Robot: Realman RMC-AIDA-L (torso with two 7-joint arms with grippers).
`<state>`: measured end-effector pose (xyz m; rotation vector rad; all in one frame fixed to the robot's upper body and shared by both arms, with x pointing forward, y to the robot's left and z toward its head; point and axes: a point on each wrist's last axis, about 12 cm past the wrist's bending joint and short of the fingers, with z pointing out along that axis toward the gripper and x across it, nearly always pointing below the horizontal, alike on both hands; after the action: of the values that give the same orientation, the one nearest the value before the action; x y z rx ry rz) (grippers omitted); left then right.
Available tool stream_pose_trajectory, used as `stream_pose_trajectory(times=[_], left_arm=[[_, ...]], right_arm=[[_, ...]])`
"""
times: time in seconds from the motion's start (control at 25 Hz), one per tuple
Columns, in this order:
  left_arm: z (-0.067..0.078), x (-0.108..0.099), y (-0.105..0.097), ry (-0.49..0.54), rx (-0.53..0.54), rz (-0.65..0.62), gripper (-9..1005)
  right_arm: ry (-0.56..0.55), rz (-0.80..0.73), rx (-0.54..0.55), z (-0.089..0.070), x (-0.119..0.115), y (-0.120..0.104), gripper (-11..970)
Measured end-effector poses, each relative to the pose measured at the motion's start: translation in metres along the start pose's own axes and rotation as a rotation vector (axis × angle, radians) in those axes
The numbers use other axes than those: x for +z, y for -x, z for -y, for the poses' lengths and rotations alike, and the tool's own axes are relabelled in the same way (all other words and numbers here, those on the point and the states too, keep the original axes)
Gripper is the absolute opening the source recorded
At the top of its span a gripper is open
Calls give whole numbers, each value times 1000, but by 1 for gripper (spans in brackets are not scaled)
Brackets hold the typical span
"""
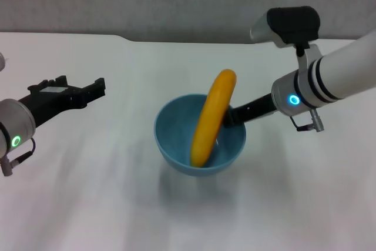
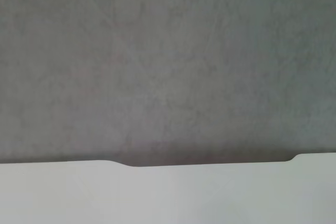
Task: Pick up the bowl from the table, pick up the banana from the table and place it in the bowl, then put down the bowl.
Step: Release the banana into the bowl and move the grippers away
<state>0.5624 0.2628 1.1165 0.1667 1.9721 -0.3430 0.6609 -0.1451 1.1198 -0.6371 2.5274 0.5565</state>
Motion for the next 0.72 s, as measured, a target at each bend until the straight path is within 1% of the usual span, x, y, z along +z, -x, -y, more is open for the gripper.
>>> stream_pose_trajectory(times=[0.2, 0.4, 0.56, 0.72], left_arm=[[2, 1, 3, -5, 4, 8, 903], [1, 1, 3, 0, 1, 8, 903], [-1, 3, -2, 3, -7, -7, 903], [1, 9, -3, -9, -6, -24, 903]], right_arm=[[-10, -39, 3, 2, 8, -12, 108], [8, -50, 2, 2, 13, -23, 110], [11, -51, -6, 1, 18, -30, 112], [15, -63, -9, 0, 22, -40, 114]])
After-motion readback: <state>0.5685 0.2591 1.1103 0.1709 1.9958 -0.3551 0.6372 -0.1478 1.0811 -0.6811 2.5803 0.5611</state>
